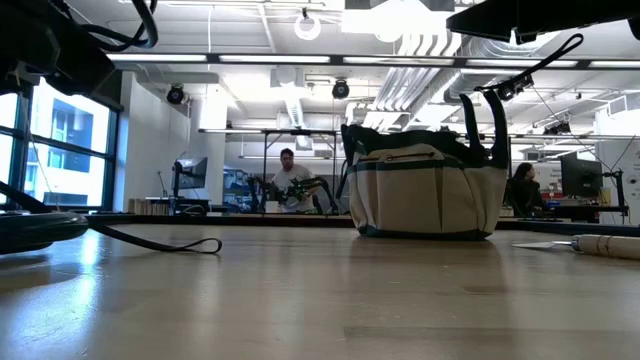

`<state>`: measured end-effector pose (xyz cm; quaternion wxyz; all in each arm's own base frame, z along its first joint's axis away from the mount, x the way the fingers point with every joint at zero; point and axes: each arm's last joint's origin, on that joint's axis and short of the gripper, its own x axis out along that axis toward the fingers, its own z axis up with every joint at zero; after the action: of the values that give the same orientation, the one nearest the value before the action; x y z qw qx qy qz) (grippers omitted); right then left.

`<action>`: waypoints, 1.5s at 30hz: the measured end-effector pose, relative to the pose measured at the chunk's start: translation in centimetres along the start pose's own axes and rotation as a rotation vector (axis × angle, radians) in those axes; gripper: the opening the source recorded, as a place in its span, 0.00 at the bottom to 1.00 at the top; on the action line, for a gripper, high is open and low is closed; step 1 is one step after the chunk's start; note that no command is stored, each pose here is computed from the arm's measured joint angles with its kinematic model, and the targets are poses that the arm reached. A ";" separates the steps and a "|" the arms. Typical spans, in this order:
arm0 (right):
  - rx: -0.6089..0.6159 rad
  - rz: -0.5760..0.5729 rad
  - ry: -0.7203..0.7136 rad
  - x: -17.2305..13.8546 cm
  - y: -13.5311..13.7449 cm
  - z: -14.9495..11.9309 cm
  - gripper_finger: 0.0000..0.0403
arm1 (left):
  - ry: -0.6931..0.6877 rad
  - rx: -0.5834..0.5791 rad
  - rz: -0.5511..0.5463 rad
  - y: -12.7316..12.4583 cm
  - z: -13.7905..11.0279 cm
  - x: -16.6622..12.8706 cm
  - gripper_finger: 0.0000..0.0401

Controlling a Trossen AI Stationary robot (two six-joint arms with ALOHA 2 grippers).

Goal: Pick & Place Garden tools in Gardening bag
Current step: Put the bottom left brown trowel into the light brown gardening bag

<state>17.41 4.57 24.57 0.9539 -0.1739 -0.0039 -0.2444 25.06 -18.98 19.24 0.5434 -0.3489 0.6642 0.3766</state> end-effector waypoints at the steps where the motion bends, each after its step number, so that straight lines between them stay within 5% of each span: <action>1: -0.004 0.000 0.003 0.0 0.0 0.0 0.44 | 0.001 0.001 -0.002 0.0 0.0 0.0 0.58; 11: -0.014 0.027 0.060 0.0 0.4 -0.8 0.44 | 0.053 0.068 0.090 1.0 -0.1 -0.2 0.57; 19: 0.027 0.041 0.085 -0.1 0.5 -1.1 0.44 | -0.010 0.055 0.121 3.8 0.8 -3.2 0.42; 26: 0.036 0.046 0.099 -0.1 0.6 -1.3 0.44 | -0.153 -0.025 0.036 5.3 0.7 -5.2 0.32; 30: 0.028 0.048 0.105 -0.1 0.6 -1.4 0.44 | -0.190 -0.092 -0.012 5.0 0.6 -3.2 0.32; 37: 0.013 0.051 0.112 -0.1 0.6 -1.5 0.44 | -0.005 -0.117 -0.169 4.3 0.8 2.8 0.32; 45: -0.001 0.056 0.122 -0.1 0.7 -1.6 0.44 | 0.033 -0.139 -0.205 4.2 0.8 3.6 0.32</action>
<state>17.48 4.63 22.79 0.9588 -0.1591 0.0595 -0.2278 21.18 -16.50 16.14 0.5426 -0.4580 0.6062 0.3582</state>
